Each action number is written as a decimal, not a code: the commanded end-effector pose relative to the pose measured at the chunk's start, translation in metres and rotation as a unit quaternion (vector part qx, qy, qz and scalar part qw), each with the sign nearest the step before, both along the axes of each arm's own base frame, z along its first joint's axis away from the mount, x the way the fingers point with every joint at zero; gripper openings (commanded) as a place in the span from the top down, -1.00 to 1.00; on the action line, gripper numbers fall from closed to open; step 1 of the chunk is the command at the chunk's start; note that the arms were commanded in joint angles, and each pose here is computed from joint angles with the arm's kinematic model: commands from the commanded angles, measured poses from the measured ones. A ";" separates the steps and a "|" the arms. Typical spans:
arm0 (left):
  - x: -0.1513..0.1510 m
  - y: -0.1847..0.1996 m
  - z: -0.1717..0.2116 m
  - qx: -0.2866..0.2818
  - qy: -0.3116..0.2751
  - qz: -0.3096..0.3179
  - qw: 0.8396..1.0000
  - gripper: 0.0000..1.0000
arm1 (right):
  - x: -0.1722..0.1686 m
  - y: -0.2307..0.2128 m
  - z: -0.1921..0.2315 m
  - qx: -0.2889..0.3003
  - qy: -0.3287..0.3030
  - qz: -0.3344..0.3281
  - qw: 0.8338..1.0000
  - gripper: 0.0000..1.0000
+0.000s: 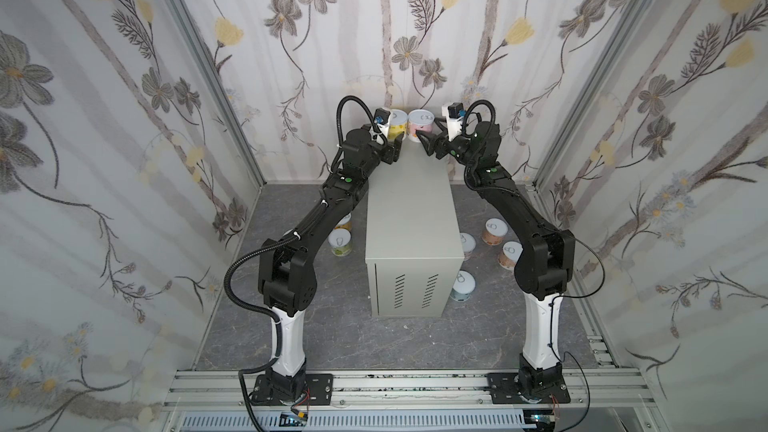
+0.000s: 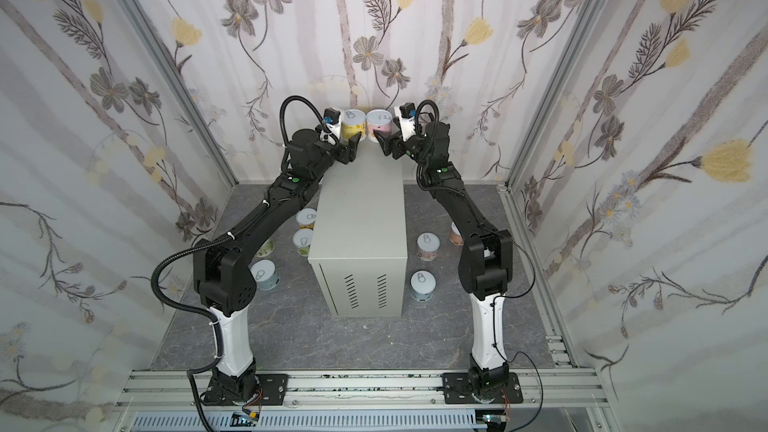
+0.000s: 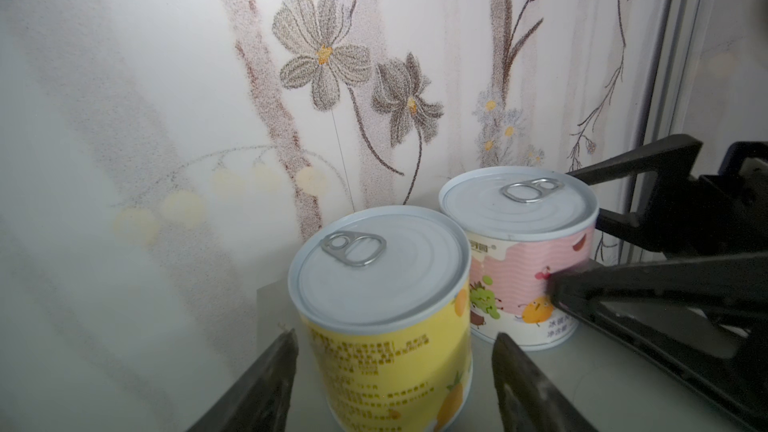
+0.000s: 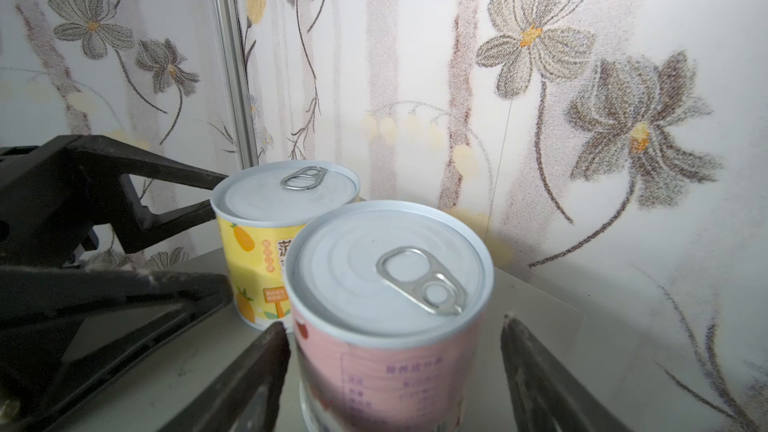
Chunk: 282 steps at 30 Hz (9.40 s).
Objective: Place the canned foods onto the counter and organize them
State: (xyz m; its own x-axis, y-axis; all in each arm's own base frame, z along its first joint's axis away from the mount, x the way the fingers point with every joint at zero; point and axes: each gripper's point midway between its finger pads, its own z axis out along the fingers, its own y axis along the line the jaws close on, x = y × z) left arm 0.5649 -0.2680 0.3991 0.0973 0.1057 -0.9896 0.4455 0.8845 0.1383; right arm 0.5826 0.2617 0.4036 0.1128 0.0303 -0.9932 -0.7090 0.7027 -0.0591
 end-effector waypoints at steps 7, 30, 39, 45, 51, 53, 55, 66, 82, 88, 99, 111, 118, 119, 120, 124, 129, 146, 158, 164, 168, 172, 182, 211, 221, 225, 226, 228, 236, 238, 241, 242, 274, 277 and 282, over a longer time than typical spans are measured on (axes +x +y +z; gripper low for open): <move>-0.001 -0.005 -0.047 0.059 0.061 -0.010 0.996 -0.50 | 0.002 0.009 -0.013 -0.011 0.011 0.021 1.000 -0.50; -0.001 -0.007 -0.050 0.061 0.065 -0.015 0.996 -0.46 | 0.010 0.008 -0.020 -0.015 0.019 0.011 1.000 -0.45; 0.001 -0.006 -0.050 0.058 0.063 -0.011 0.996 -0.47 | 0.003 0.005 -0.003 -0.003 0.010 0.014 1.000 -0.78; 0.004 -0.006 -0.045 0.053 0.059 -0.007 0.997 -0.65 | 0.002 0.003 0.002 -0.002 0.007 0.011 1.000 -0.91; 0.000 0.005 -0.031 0.055 0.042 0.016 0.997 -0.82 | -0.008 -0.005 0.021 0.002 -0.002 0.015 1.000 -0.99; -0.003 0.008 -0.023 0.056 0.031 0.021 0.998 -0.90 | -0.014 -0.010 0.032 0.006 -0.002 0.013 1.000 -0.99; -0.007 0.011 -0.013 0.053 0.019 0.023 0.998 -0.95 | -0.020 -0.016 0.042 0.009 0.002 0.007 1.000 -0.99; -0.050 0.035 0.053 0.031 -0.034 0.026 0.999 -1.00 | -0.103 -0.129 0.035 -0.001 0.091 -0.223 0.971 -0.99; -0.112 0.135 0.082 -0.023 -0.019 0.101 0.994 -1.00 | -0.262 -0.236 -0.153 0.063 0.357 -0.418 0.833 -0.99; -0.123 0.154 0.069 -0.023 -0.001 0.115 0.993 -1.00 | -0.262 -0.239 -0.203 0.067 0.433 -0.407 0.802 -0.99; -0.137 0.175 0.058 -0.026 0.011 0.137 0.990 -1.00 | -0.244 -0.276 -0.268 0.046 0.519 -0.448 0.726 -0.99; -0.134 0.178 0.046 -0.021 0.031 0.143 0.989 -1.00 | -0.225 -0.293 -0.312 0.023 0.552 -0.437 0.710 -0.99; -0.128 0.180 0.047 -0.012 0.031 0.152 0.988 -1.00 | -0.214 -0.293 -0.327 0.007 0.558 -0.430 0.710 -0.99; -0.128 0.180 0.046 -0.012 0.032 0.152 0.988 -1.00 | -0.212 -0.294 -0.329 0.005 0.559 -0.430 0.709 -0.99; -0.127 0.180 0.045 -0.013 0.033 0.153 0.988 -1.00 | -0.210 -0.295 -0.330 0.004 0.559 -0.431 0.709 -0.99; -0.126 0.180 0.040 -0.015 0.039 0.153 0.987 -1.00 | -0.201 -0.295 -0.333 -0.003 0.559 -0.428 0.710 -0.98; -0.125 0.181 0.036 -0.013 0.043 0.156 0.987 -1.00 | -0.194 -0.300 -0.343 -0.018 0.564 -0.434 0.703 -0.83; -0.121 0.178 0.025 -0.010 0.056 0.151 0.987 -1.00 | -0.196 -0.303 -0.360 -0.047 0.574 -0.432 0.695 -0.12; -0.120 0.177 0.019 -0.011 0.056 0.148 0.987 -1.00 | -0.209 -0.307 -0.339 -0.057 0.563 -0.445 0.694 0.11; -0.124 0.176 0.022 -0.012 0.050 0.145 0.988 -1.00 | -0.221 -0.305 -0.307 -0.053 0.550 -0.446 0.704 0.16; -0.127 0.171 0.023 -0.008 0.050 0.128 0.991 -1.00 | -0.229 -0.299 -0.265 -0.048 0.530 -0.440 0.723 0.19; -0.138 0.153 0.025 0.011 0.054 0.071 0.996 -1.00 | -0.232 -0.292 -0.206 -0.048 0.497 -0.427 0.754 0.21; -0.159 0.121 0.019 0.022 0.108 -0.036 0.993 -1.00 | -0.230 -0.234 -0.069 -0.042 0.424 -0.340 0.839 0.24; -0.245 0.107 0.030 0.027 0.080 -0.102 0.991 -1.00 | -0.250 -0.042 0.023 -0.146 0.354 -0.140 0.913 0.20; -0.260 0.085 0.027 0.044 0.088 -0.145 0.985 -1.00 | -0.252 -0.029 0.016 -0.162 0.358 -0.127 0.911 0.01; -0.261 0.082 0.025 0.051 0.089 -0.144 0.984 -1.00 | -0.254 -0.022 0.012 -0.170 0.359 -0.119 0.910 -0.08; -0.261 0.082 0.025 0.052 0.089 -0.143 0.984 -1.00 | -0.254 -0.021 0.013 -0.170 0.357 -0.118 0.911 -0.10; -0.261 0.081 0.025 0.053 0.089 -0.143 0.984 -1.00 | -0.254 -0.020 0.012 -0.172 0.357 -0.118 0.910 -0.12; -0.260 0.078 0.021 0.056 0.095 -0.145 0.983 -1.00 | -0.251 -0.014 0.007 -0.178 0.357 -0.114 0.910 -0.22; -0.260 0.078 0.021 0.057 0.094 -0.143 0.984 -1.00 | -0.250 -0.013 0.007 -0.178 0.358 -0.113 0.910 -0.24; -0.260 0.078 0.022 0.058 0.094 -0.142 0.984 -1.00 | -0.250 -0.012 0.006 -0.179 0.358 -0.113 0.909 -0.27; -0.260 0.078 0.021 0.058 0.095 -0.141 0.984 -1.00 | -0.250 -0.012 0.006 -0.178 0.358 -0.113 0.909 -0.28; -0.261 0.083 0.018 0.064 0.099 -0.127 0.985 -1.00 | -0.244 -0.006 0.001 -0.182 0.359 -0.110 0.909 -0.47; -0.260 0.083 0.016 0.066 0.101 -0.125 0.985 -1.00 | -0.244 -0.006 0.001 -0.182 0.359 -0.110 0.909 -0.51; -0.261 0.086 0.015 0.068 0.102 -0.119 0.985 -1.00 | -0.244 -0.006 0.000 -0.182 0.360 -0.110 0.908 -0.51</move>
